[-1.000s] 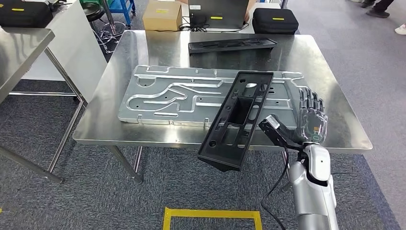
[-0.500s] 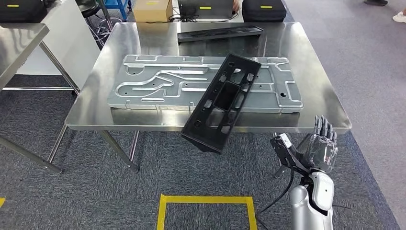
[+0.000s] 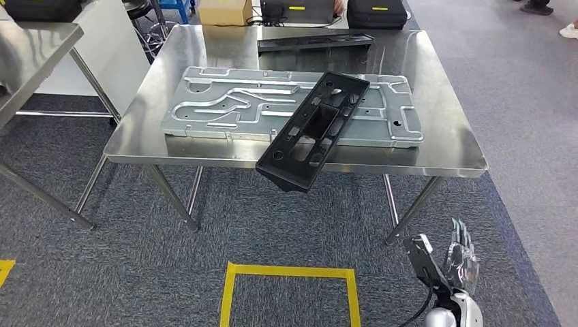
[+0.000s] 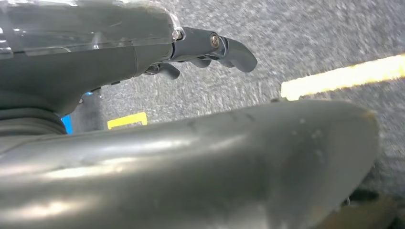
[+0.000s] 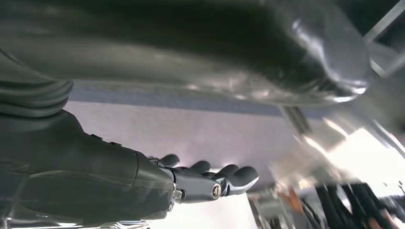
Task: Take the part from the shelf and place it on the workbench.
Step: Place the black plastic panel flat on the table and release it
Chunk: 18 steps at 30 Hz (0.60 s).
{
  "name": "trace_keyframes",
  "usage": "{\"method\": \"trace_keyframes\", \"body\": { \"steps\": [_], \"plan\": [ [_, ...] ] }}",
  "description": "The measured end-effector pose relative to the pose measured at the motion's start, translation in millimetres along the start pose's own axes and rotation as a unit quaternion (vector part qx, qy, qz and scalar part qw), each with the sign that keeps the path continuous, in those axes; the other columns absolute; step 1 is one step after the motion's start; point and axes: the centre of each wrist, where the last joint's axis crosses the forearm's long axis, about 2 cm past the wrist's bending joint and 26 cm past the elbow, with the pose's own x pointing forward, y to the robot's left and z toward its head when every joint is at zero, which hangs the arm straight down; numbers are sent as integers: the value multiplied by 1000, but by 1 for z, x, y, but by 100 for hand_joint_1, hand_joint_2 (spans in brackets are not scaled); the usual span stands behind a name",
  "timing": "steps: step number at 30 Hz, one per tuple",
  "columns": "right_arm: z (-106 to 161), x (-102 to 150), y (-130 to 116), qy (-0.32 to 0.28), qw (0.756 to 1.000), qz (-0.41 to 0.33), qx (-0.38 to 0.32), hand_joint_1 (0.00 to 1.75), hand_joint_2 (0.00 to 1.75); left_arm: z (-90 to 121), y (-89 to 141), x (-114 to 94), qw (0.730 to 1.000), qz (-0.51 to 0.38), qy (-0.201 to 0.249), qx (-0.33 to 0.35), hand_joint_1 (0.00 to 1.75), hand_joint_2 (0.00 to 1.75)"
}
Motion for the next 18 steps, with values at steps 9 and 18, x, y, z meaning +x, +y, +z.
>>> {"method": "trace_keyframes", "body": {
  "steps": [9, 18],
  "plan": [
    [57, -47, 57, 139, 978, -81, 129, 0, 0, 0, -1, 1, 1000, -8, 0, 0, 0, 0],
    [145, -59, 115, 371, 856, -153, 327, 0, 0, 0, -2, 0, 1000, -26, 0, -4, 0, 0]
  ]
}}
